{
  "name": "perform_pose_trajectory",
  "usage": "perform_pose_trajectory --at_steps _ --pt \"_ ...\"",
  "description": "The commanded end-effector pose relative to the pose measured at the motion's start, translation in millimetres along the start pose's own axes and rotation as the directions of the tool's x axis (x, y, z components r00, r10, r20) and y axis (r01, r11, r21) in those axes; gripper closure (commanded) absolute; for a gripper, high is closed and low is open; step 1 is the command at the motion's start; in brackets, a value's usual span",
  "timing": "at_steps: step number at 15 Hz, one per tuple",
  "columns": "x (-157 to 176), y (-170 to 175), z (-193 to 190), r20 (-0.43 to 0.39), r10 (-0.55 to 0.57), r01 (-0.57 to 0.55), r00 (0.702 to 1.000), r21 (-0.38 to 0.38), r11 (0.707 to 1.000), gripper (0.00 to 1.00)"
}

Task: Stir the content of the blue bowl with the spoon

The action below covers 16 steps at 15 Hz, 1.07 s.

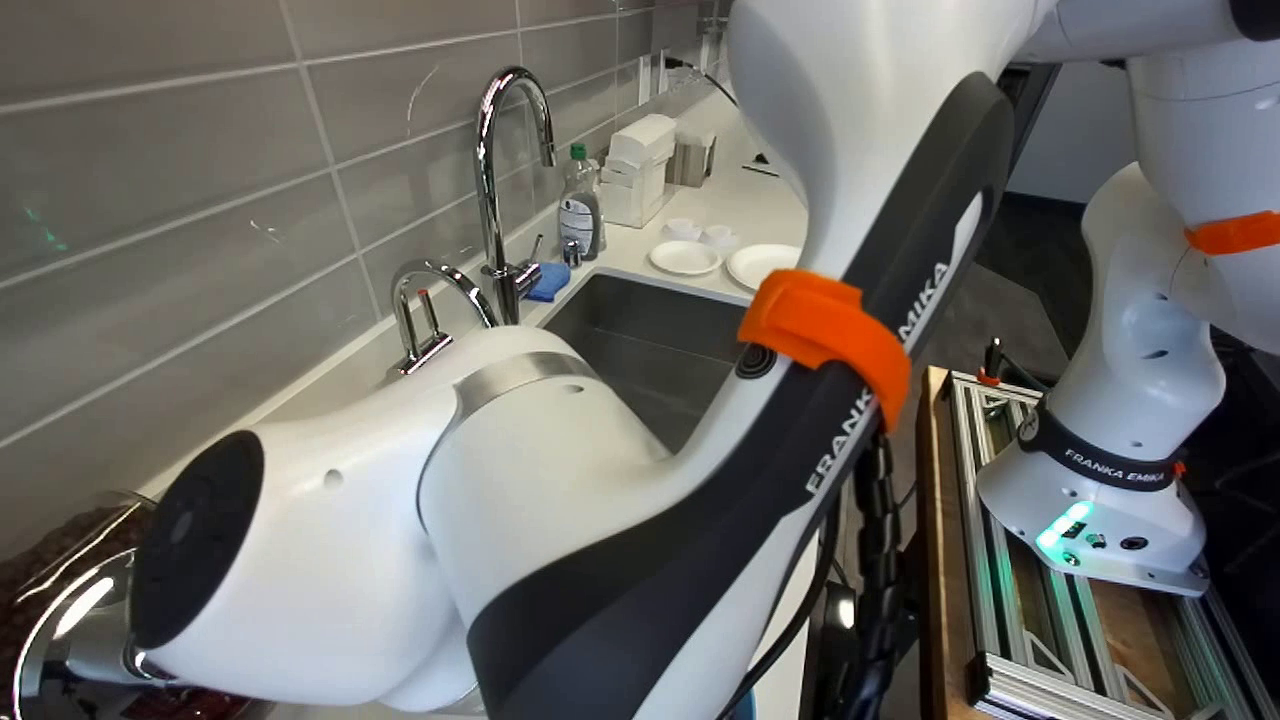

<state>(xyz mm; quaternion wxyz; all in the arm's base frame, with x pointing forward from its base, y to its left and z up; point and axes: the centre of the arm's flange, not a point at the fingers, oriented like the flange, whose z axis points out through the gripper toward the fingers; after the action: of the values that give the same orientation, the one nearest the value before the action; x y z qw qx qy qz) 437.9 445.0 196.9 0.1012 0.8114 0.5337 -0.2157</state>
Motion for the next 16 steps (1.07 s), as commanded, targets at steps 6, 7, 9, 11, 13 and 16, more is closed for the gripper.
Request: perform_pose_trajectory --at_steps 6,7,9,11,13,16 --pt "-43 -3 1 -0.076 0.053 -0.056 0.996 -0.043 0.998 0.96" --pt "-46 -4 0 -0.079 0.054 -0.058 0.995 -0.046 0.997 0.96" --pt "-50 -3 -1 -0.088 0.055 -0.06 0.995 -0.051 0.997 0.96" --pt "-54 -5 -1 -0.102 0.054 -0.06 0.993 -0.06 0.996 0.96" --pt "-57 -5 -2 -0.113 0.053 -0.061 0.992 -0.072 0.996 0.96" --pt "-60 -6 -1 -0.142 0.05 -0.064 0.989 -0.099 0.993 0.96"
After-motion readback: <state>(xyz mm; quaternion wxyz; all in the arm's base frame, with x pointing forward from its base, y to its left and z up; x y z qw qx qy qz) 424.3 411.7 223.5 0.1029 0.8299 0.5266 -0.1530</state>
